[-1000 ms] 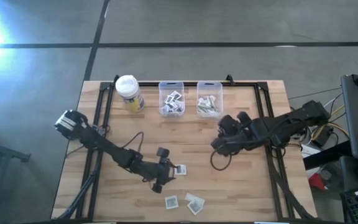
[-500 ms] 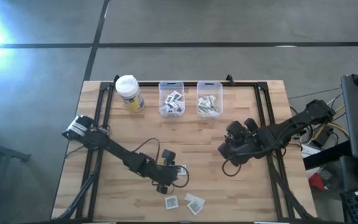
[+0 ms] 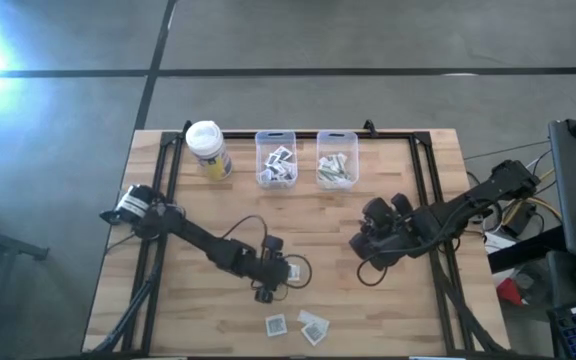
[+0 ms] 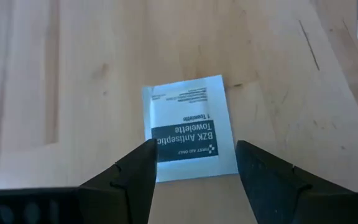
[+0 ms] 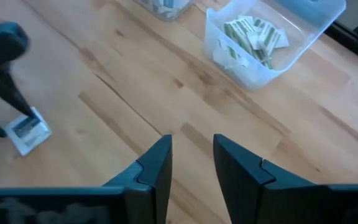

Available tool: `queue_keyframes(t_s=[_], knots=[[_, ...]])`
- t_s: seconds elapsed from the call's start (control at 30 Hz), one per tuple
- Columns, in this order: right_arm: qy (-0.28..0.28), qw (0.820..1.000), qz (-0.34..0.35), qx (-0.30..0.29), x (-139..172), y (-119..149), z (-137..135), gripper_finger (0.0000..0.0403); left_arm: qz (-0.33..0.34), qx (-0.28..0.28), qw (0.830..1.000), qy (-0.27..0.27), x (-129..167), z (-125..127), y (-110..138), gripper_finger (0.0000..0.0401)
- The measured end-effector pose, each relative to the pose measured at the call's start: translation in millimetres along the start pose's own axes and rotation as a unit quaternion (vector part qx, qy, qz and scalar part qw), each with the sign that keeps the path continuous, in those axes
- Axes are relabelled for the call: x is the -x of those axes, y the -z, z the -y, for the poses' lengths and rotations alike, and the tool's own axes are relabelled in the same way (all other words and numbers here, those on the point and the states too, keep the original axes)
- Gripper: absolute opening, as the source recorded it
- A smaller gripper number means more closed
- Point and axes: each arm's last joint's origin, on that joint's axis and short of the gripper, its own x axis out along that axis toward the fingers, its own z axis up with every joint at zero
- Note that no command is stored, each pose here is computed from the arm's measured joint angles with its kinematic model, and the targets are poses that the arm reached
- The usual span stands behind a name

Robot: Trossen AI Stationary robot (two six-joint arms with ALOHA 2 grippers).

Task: Pick & Place First Aid Supplies
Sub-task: Put the towelette pack into the left transparent bin

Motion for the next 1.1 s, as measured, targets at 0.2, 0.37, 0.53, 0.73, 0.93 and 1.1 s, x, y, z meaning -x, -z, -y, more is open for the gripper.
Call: queue_keyframes(t_s=[0.2, 0.37, 0.53, 0.73, 0.93, 1.1], knots=[[-0.01, 1.0, 0.003, 0.002, 1.4, -1.8, -2.0, 0.0107, -0.016, 0.031, 0.998, 0.048, -4.6, -17.4, 0.0, 0.0213], [-0.018, 1.0, 0.005, 0.004, 1.7, -1.9, -3.7, 0.0102, -0.029, 0.044, 0.998, 0.045, -5.9, -25.0, 1.9, 0.0206], [-0.019, 1.0, 0.005, 0.003, 1.7, -2.0, -4.0, 0.0098, -0.032, 0.043, 0.998, 0.041, -5.3, -25.5, 2.6, 0.0179], [-0.023, 1.0, 0.006, 0.001, 2.1, -2.1, -4.7, 0.0093, -0.03, 0.039, 0.998, 0.038, -1.2, -25.0, 1.4, 0.014], [-0.025, 1.0, 0.005, 0.0, 2.2, -2.1, -5.2, 0.0099, -0.027, 0.03, 0.999, 0.036, 7.4, -23.6, -0.6, 0.0108], [-0.027, 1.0, 0.005, 0.0, 2.4, -1.8, -5.6, 0.0103, -0.019, 0.027, 0.999, 0.038, 12.9, -23.4, -3.6, 0.0086]])
